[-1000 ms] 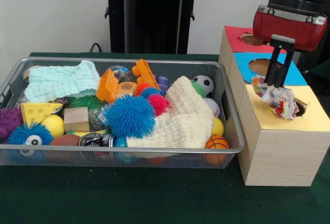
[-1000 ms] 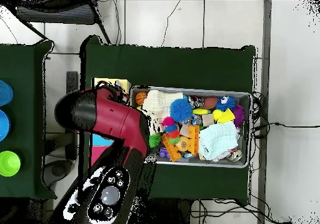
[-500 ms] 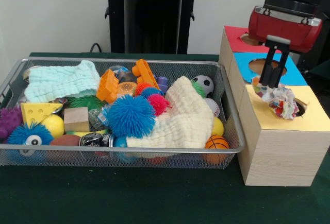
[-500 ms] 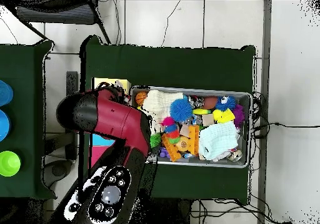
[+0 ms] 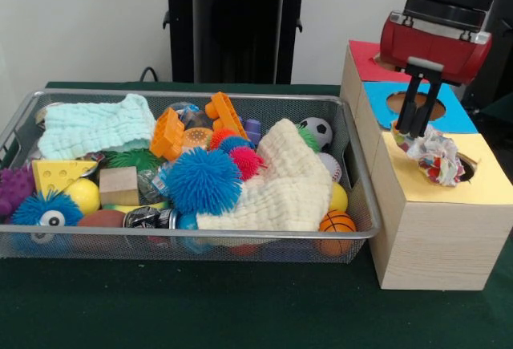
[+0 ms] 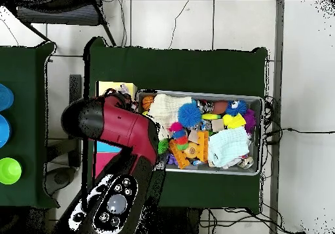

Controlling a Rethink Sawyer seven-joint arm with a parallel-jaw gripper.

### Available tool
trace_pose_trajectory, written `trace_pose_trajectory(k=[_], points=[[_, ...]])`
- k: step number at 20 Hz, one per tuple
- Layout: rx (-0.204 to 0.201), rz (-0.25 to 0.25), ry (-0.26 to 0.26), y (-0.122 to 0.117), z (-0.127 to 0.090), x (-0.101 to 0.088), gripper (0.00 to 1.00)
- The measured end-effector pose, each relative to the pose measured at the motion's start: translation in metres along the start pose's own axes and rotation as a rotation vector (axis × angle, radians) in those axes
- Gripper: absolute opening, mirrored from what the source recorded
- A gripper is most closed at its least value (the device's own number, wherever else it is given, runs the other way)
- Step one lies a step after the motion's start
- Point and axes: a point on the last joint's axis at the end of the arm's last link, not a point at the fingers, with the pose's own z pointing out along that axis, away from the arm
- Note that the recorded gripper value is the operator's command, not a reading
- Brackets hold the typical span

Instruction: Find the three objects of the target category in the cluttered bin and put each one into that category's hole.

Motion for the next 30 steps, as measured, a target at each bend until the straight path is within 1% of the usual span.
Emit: trace_pose_trajectory(k=[3, 8, 14, 23, 28, 30], points=[[0.007, 0.0, 0.001, -0.003, 0.004, 0.003, 0.0], [0.017, -0.005, -0.012, -0.005, 0.017, 0.008, 0.0], [0.019, -0.007, -0.009, -0.005, 0.023, 0.012, 0.0], [0.01, 0.002, 0.007, -0.002, 0.026, 0.018, 0.0], [0.002, 0.019, 0.023, -0.002, 0.026, 0.022, 0.0], [-0.011, 0.032, 0.033, 0.001, 0.024, 0.024, 0.0]])
